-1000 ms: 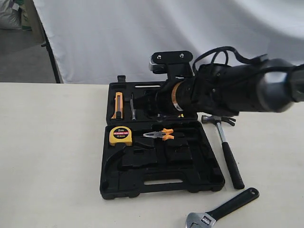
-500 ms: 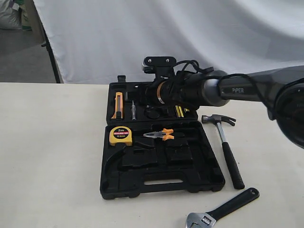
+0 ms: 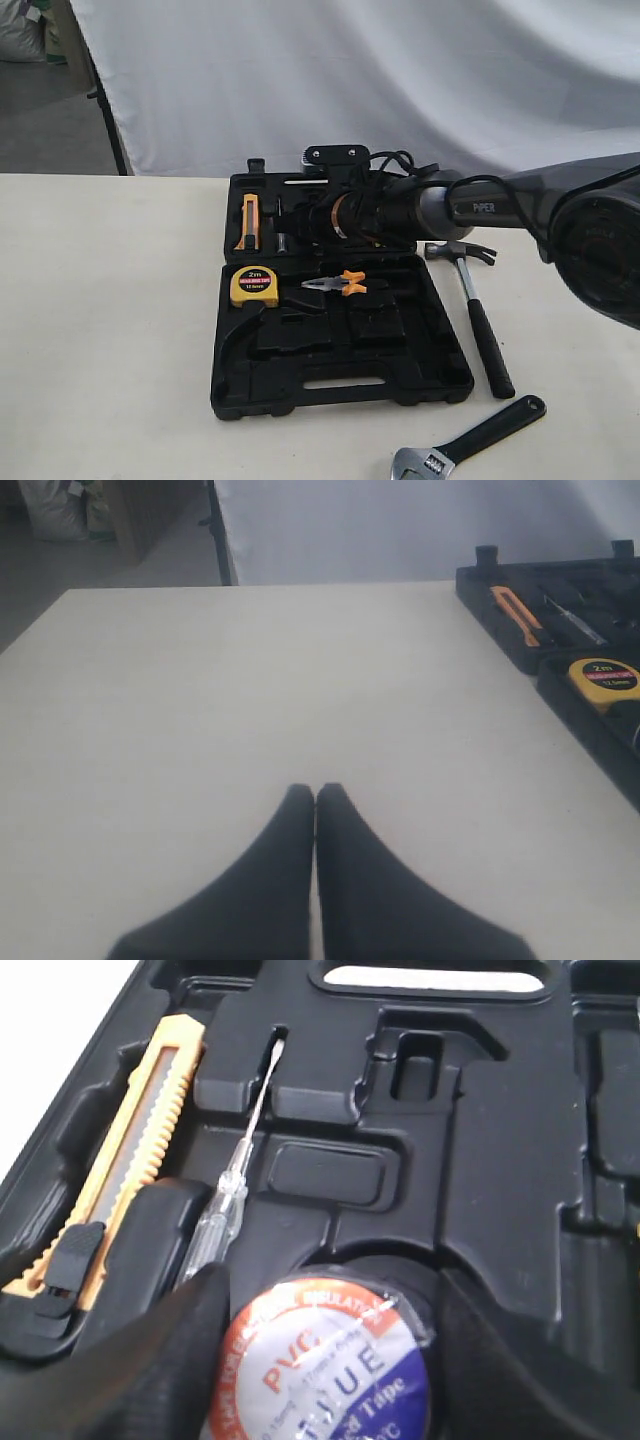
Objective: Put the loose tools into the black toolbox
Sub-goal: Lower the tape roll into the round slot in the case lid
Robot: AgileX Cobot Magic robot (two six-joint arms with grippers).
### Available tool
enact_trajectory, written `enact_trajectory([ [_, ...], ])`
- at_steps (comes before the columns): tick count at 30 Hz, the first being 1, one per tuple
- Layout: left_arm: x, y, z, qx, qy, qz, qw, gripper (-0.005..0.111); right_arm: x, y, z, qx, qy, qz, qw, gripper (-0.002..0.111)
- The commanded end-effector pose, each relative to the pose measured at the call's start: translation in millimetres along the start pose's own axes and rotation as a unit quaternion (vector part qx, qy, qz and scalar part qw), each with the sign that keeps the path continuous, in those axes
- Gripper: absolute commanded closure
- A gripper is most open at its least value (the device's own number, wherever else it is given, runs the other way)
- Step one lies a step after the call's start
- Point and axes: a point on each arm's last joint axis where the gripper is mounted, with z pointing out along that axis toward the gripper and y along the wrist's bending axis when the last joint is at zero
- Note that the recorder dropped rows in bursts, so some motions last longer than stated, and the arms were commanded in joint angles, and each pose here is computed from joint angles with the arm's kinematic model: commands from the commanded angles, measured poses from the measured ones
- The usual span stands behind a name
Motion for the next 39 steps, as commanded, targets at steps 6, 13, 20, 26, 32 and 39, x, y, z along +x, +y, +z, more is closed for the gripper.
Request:
enact_trajectory([
  [6,-2.1,0.9,-0.4,-0.01,-0.01,0.0,1.0,0.106,-9.9,-2.8,3.0,0.007,-0.014,-0.015,1.0,0.109],
  [13,-2.1,0.9,-0.4,-0.01,-0.01,0.0,1.0,0.106,5.4,-10.4,14.4,0.039,0.014,-0.016,0.999,0.1],
  [20,-2.1,0.9,-0.4,-0.01,-0.01,0.0,1.0,0.106,5.8,-6.3,16.1,0.022,0.008,-0.017,1.0,0.057],
  [26,-2.1,0.9,-0.4,-0.01,-0.01,0.0,1.0,0.106,-9.3,-0.1,8.3,-0.001,-0.018,-0.015,1.0,0.042],
  [32,-2.1,0.9,-0.4,-0.01,-0.01,0.0,1.0,0.106,-31.8,1.9,-9.9,-0.002,-0.044,-0.012,0.999,0.04],
  [39,-2.1,0.9,-0.4,-0.01,-0.01,0.0,1.0,0.106,-41.6,-0.1,-21.5,0.016,-0.048,-0.01,0.999,0.04],
])
